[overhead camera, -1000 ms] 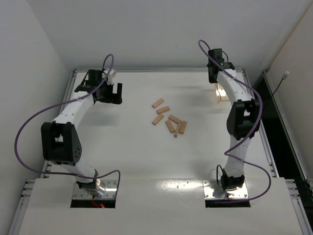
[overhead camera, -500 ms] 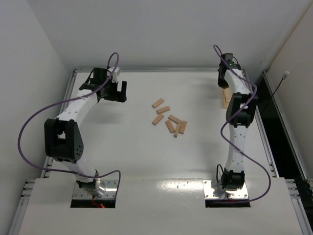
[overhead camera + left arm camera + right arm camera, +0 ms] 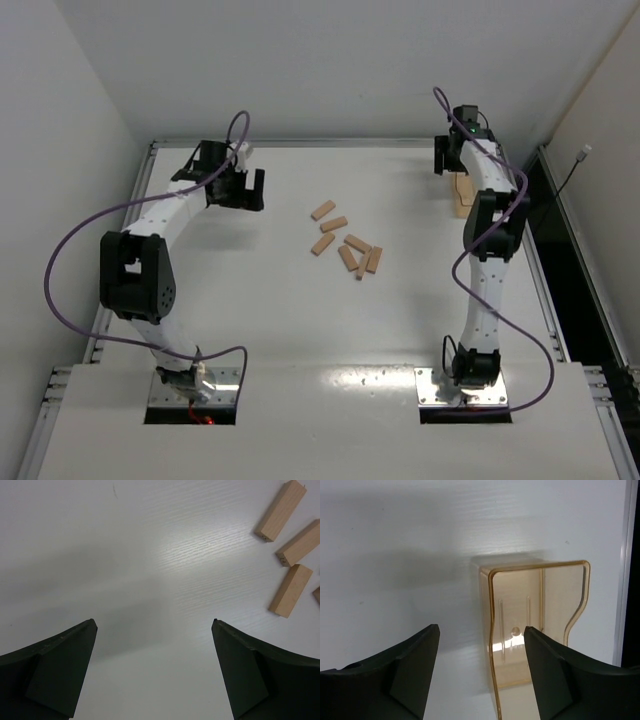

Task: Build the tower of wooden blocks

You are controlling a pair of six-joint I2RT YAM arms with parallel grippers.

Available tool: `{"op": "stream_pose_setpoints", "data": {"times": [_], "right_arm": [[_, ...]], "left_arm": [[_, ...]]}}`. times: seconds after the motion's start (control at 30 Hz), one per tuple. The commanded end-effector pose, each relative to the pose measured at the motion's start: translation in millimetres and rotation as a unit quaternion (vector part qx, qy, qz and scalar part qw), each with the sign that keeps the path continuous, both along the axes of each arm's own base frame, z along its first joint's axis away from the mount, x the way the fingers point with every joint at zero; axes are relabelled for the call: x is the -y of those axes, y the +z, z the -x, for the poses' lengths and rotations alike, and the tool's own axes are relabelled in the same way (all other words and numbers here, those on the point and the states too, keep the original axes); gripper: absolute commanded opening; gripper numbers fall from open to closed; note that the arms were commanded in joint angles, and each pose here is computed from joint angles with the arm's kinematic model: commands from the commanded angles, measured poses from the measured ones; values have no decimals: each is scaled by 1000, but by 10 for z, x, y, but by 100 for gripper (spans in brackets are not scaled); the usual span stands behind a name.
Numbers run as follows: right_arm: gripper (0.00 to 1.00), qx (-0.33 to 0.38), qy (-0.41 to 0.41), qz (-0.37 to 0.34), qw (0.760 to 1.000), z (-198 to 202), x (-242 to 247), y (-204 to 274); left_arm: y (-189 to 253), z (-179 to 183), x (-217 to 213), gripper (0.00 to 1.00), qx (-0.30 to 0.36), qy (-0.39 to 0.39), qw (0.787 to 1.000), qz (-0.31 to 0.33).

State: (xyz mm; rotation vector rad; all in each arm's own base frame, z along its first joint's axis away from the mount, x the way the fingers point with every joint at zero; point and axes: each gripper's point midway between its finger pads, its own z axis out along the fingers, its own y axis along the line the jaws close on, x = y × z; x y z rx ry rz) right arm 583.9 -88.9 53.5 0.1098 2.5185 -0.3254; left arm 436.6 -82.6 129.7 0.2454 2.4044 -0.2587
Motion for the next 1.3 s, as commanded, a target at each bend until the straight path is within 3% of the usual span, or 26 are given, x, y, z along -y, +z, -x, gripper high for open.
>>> {"op": "stream_pose_setpoints", "data": {"times": [0.0,0.03,0.07,0.13,0.2,0.33,0.37,0.57,0.77,0.87,0.9,0.97,1.27], "right_arm": [[66,101,34,-3,994,-66,-180,939],[66,99,44,-8,994,5,-276,872],[66,127,58,-7,990,79,-361,1192],[66,116,94,-13,989,277,-646,1166],[66,137,124,-13,983,467,-852,1458],[66,97,178,-1,979,1014,-1235,1282],[66,98,191,12,977,1090,-1340,1289],[66,95,187,32,977,1620,-1379,1218],[71,108,157,15,982,1879,-1263,1236],[74,107,149,25,983,1946,-1177,1232],[74,103,160,20,981,1974,-1182,1237],[74,102,168,19,980,2005,-1191,1230],[70,81,198,-23,977,2141,-1273,1076]], "left_arm": [[340,-161,185,100,51,8,999,12],[341,-149,238,100,49,7,999,16],[370,-134,302,100,47,2,999,23],[412,-71,531,100,38,-27,998,31],[429,-26,673,100,45,-53,998,10],[321,50,1123,100,61,-116,991,-41],[311,69,1311,96,68,-133,987,-50],[-48,-185,1664,82,35,-154,984,-80],[-417,-410,1937,76,18,-172,981,-91],[-646,-474,1974,78,-3,-174,980,-99],[-678,-491,1979,90,-3,-178,979,-103],[-772,-467,2049,100,-12,-197,976,-92],[-886,-198,2387,100,-66,-310,948,-24]]}}
